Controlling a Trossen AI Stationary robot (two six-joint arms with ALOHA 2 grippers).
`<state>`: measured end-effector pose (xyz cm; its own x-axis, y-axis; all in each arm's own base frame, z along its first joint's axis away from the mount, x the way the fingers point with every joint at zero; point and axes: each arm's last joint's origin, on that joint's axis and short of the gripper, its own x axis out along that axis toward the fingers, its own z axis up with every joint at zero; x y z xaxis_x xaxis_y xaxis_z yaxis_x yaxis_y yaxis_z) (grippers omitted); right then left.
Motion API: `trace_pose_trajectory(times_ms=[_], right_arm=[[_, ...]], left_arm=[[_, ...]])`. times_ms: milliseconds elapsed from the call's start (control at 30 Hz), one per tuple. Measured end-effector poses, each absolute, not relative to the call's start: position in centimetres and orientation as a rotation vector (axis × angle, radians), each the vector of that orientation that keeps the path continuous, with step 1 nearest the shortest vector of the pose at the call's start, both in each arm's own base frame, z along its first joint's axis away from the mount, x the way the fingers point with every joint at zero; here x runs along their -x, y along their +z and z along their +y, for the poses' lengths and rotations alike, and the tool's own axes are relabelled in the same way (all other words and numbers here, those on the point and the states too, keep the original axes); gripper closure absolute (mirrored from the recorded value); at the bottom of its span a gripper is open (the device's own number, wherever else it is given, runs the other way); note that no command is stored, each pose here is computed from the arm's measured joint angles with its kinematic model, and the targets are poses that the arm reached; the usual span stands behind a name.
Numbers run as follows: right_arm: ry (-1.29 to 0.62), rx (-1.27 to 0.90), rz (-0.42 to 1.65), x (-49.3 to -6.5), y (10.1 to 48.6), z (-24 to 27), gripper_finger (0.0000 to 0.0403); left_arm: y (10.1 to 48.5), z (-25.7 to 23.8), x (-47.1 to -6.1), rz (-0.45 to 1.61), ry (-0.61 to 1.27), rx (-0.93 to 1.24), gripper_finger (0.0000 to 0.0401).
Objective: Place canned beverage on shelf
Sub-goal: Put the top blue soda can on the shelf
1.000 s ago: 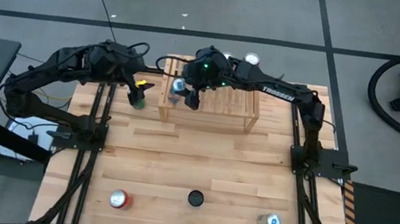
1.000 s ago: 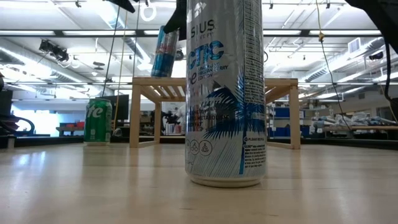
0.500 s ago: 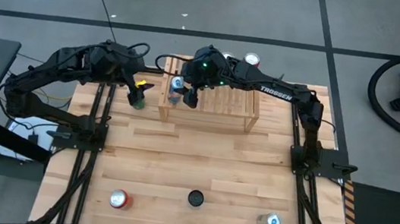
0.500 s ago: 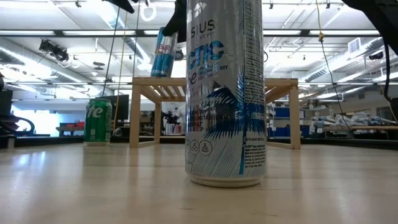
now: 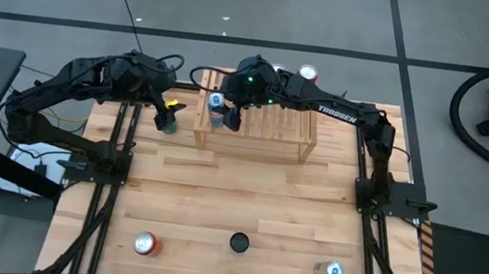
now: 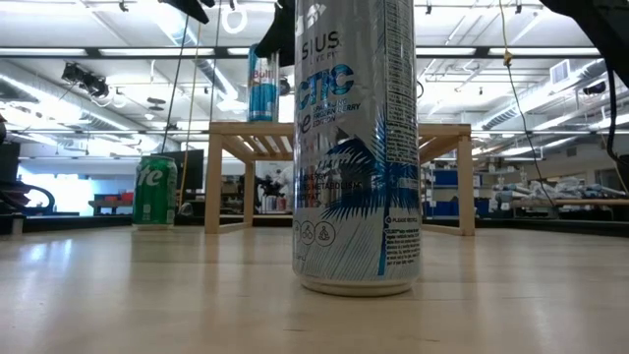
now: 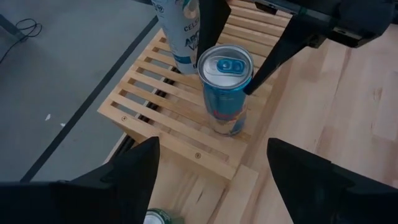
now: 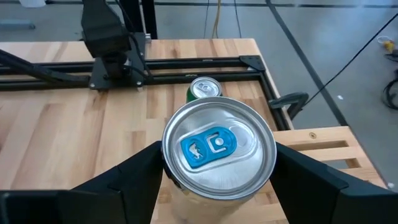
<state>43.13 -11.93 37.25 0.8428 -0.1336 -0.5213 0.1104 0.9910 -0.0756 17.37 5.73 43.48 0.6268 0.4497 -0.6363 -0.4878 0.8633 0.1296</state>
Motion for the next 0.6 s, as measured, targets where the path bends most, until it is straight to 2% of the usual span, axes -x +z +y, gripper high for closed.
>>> trace_pose_trajectory(times_ms=[600], right_arm=[[-0.144, 0.081, 0.557, -43.16, 37.32, -11.68, 0.0121]], left_arm=[[43.48, 5.73, -17.37, 0.713, 0.538, 0.057, 0.0102]])
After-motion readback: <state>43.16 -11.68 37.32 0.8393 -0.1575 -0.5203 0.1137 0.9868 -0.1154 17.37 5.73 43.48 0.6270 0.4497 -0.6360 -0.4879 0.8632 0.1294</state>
